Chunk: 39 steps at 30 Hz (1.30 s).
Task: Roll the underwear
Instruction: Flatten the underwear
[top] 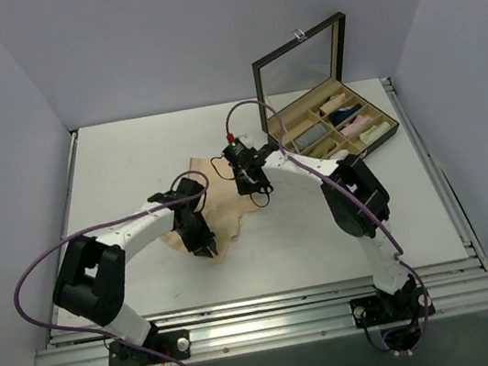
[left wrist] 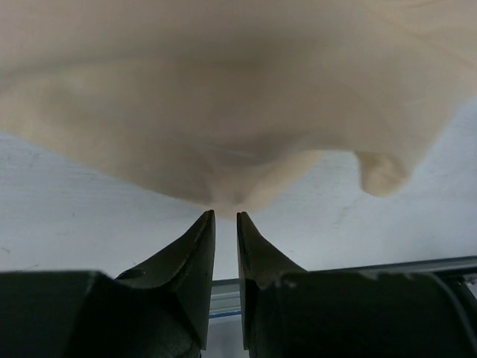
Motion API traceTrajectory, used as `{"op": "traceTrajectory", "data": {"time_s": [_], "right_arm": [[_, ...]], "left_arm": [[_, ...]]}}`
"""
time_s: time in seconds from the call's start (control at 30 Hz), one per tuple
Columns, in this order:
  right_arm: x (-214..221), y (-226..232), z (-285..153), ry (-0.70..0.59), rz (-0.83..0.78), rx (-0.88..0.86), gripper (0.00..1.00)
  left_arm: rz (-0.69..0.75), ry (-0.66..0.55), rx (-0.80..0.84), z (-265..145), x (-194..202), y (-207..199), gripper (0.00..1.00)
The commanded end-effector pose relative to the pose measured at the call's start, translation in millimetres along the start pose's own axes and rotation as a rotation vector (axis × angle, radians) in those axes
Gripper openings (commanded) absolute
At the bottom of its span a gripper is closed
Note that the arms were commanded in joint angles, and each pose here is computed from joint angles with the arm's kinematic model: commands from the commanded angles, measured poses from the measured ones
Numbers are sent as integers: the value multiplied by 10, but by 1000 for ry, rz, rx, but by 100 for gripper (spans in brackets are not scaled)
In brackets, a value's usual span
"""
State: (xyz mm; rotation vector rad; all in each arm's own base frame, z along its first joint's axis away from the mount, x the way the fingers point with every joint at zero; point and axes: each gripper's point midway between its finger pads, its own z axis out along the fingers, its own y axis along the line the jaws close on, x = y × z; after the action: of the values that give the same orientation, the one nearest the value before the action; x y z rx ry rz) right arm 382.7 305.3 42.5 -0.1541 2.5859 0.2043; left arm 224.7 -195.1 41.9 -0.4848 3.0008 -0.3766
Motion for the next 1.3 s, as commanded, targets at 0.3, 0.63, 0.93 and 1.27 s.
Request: {"op": "traceTrajectory", "data": {"time_s": [0.3,0.63,0.93,1.27], "right_arm": [[-157,-198,377,17,-12,-26,0],[-264,-191,633,37,-104,-94,3],[-490,-165,3,21,-22,-112,10],[175,165,-409,79,58,-200,11]], "left_arm": [[-124,69,-287,479,393,718,23],[-97,102,-388,349,662,1023,21],[-21,-94,-143,-402,27,165,32],[-185,-121,-120,-607,-730,757,40]]}}
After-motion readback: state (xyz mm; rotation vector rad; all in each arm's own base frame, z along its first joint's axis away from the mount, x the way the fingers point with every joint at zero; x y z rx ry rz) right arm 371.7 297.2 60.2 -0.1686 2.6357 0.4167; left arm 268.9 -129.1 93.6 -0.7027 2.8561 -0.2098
